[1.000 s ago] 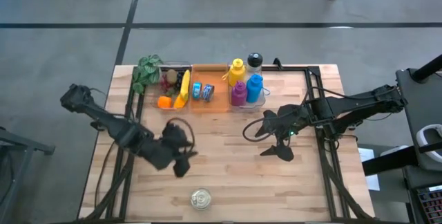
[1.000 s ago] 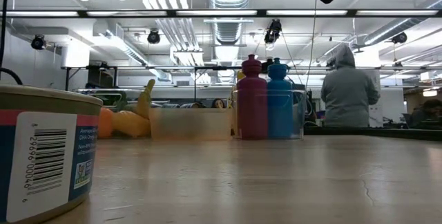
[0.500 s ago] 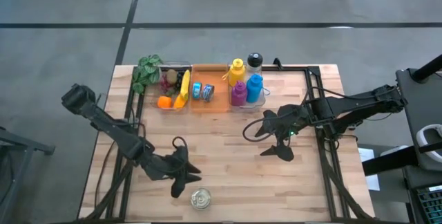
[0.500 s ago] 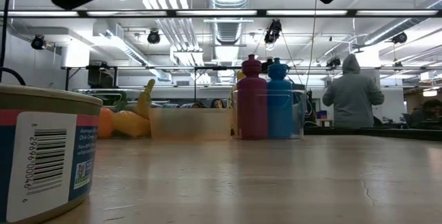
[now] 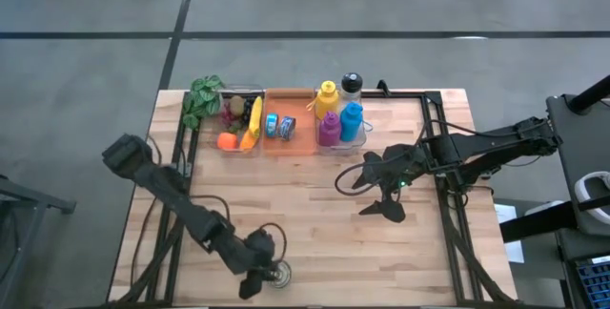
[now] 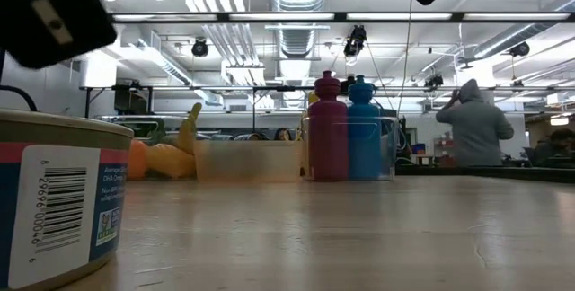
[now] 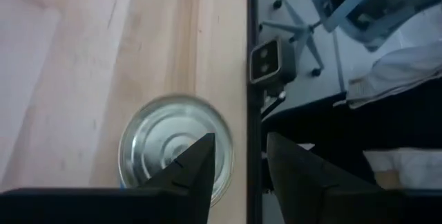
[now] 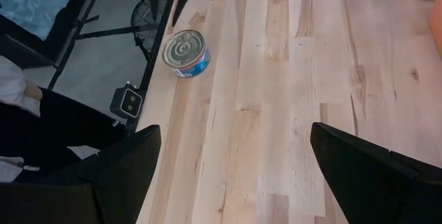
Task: Pick & Place Food Item
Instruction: Put the blue and pink tuna can into the orange bin
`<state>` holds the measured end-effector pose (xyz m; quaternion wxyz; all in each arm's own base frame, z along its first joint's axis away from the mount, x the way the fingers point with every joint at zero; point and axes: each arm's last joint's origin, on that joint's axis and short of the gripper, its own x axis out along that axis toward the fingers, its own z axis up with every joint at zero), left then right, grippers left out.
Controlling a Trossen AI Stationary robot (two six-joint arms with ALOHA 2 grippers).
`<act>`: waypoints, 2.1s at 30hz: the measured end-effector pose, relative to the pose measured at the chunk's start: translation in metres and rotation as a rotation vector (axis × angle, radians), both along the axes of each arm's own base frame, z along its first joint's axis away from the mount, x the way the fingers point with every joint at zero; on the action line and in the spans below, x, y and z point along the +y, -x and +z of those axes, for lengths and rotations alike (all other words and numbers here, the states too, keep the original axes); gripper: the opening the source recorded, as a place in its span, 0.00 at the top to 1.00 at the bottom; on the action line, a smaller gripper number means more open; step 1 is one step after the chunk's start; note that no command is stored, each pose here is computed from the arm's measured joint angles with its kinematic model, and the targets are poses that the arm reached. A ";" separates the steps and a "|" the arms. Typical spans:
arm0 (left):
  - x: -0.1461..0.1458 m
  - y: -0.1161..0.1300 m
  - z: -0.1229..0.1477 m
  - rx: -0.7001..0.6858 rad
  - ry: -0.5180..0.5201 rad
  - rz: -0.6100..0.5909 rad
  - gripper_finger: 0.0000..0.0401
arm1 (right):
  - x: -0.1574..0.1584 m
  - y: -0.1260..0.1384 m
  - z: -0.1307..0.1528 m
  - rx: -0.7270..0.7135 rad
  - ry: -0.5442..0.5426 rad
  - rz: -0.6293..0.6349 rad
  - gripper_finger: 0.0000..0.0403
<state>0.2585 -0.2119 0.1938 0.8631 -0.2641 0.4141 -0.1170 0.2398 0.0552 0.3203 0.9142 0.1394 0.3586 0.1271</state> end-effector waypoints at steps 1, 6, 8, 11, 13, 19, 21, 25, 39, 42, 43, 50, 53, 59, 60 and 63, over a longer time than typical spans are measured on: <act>-0.002 0.000 -0.004 0.010 -0.007 -0.006 0.67 | 0.000 0.000 0.000 0.000 0.000 0.000 0.08; -0.010 -0.007 -0.023 0.060 -0.046 -0.011 0.67 | 0.000 0.000 0.000 0.001 -0.002 -0.002 0.08; -0.011 -0.010 -0.029 0.069 -0.057 -0.008 0.68 | 0.000 0.000 0.000 0.000 -0.003 -0.002 0.08; -0.011 -0.011 -0.040 0.098 -0.081 -0.006 0.67 | 0.000 0.000 0.000 0.000 -0.003 -0.002 0.08; -0.011 -0.010 -0.044 0.119 -0.099 -0.006 0.67 | 0.000 0.000 0.000 -0.001 -0.003 -0.002 0.08; -0.007 -0.008 -0.047 0.135 -0.163 0.024 0.67 | 0.000 0.000 0.000 -0.004 -0.003 -0.002 0.08; -0.006 -0.008 -0.048 0.136 -0.187 0.041 0.68 | 0.000 0.000 0.000 -0.004 -0.004 -0.002 0.08; 0.001 -0.010 -0.049 0.141 -0.240 0.061 0.68 | 0.000 0.000 0.000 -0.005 -0.004 -0.002 0.08; 0.047 -0.036 -0.052 0.118 -0.419 0.108 0.68 | 0.000 0.000 0.001 -0.007 -0.004 -0.002 0.08; 0.057 -0.041 -0.053 0.115 -0.443 0.118 0.68 | 0.000 0.000 0.001 -0.007 -0.004 -0.002 0.08; 0.059 -0.042 -0.052 0.113 -0.451 0.119 0.68 | 0.000 0.000 0.001 -0.007 -0.004 -0.002 0.08; 0.064 -0.048 -0.051 0.080 -0.450 0.127 0.68 | 0.000 0.000 0.001 -0.007 -0.004 -0.002 0.08; 0.063 -0.049 -0.048 0.075 -0.444 0.126 0.68 | 0.000 0.000 0.001 -0.007 -0.004 -0.002 0.08; 0.063 -0.049 -0.031 0.022 -0.434 0.120 0.68 | 0.000 -0.001 0.001 -0.009 -0.005 -0.002 0.08; 0.063 -0.049 -0.028 0.012 -0.430 0.124 0.68 | 0.000 -0.001 0.001 -0.009 -0.005 -0.002 0.08; 0.065 -0.047 -0.022 -0.001 -0.430 0.134 0.68 | 0.000 -0.001 0.001 -0.013 -0.006 -0.002 0.08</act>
